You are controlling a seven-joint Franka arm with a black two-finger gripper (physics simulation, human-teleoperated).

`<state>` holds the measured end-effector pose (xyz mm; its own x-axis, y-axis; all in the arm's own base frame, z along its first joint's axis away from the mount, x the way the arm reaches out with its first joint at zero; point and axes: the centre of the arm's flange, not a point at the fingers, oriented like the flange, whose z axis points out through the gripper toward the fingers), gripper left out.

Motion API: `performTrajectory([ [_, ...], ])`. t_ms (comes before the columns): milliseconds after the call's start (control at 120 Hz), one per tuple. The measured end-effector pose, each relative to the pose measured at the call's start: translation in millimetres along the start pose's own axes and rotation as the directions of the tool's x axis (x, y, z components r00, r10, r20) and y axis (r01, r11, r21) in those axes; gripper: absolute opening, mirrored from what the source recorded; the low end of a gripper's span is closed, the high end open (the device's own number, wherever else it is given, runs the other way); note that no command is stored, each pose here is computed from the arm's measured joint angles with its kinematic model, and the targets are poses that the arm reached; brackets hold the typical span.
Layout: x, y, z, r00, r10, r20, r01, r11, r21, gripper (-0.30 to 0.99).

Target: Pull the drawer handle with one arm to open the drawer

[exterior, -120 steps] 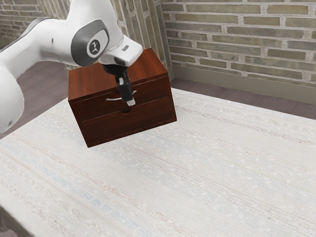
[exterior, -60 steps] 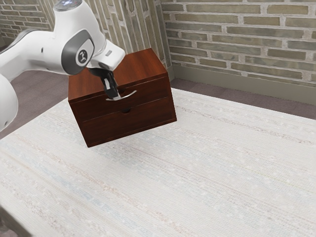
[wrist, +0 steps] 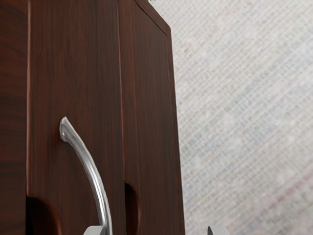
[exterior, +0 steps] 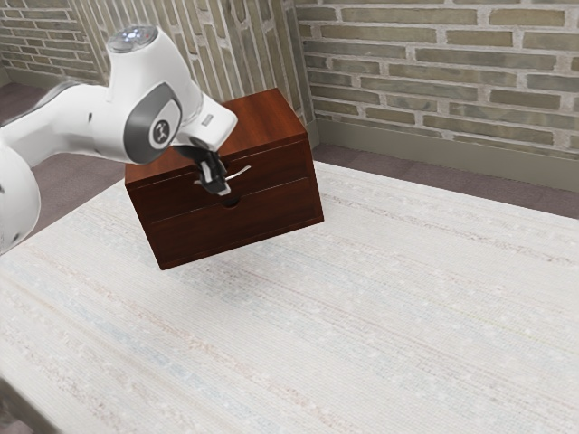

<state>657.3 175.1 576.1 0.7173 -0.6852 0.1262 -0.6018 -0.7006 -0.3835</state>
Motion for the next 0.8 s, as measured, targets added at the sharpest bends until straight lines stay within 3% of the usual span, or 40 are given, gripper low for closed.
performTrajectory([
  [367,-1,-7,16,0.999,-0.020,-0.027,0.021,0.999,0.034,0.17],
  [800,-10,-8,23,0.999,-0.051,-0.014,0.052,0.998,0.034,0.09],
])
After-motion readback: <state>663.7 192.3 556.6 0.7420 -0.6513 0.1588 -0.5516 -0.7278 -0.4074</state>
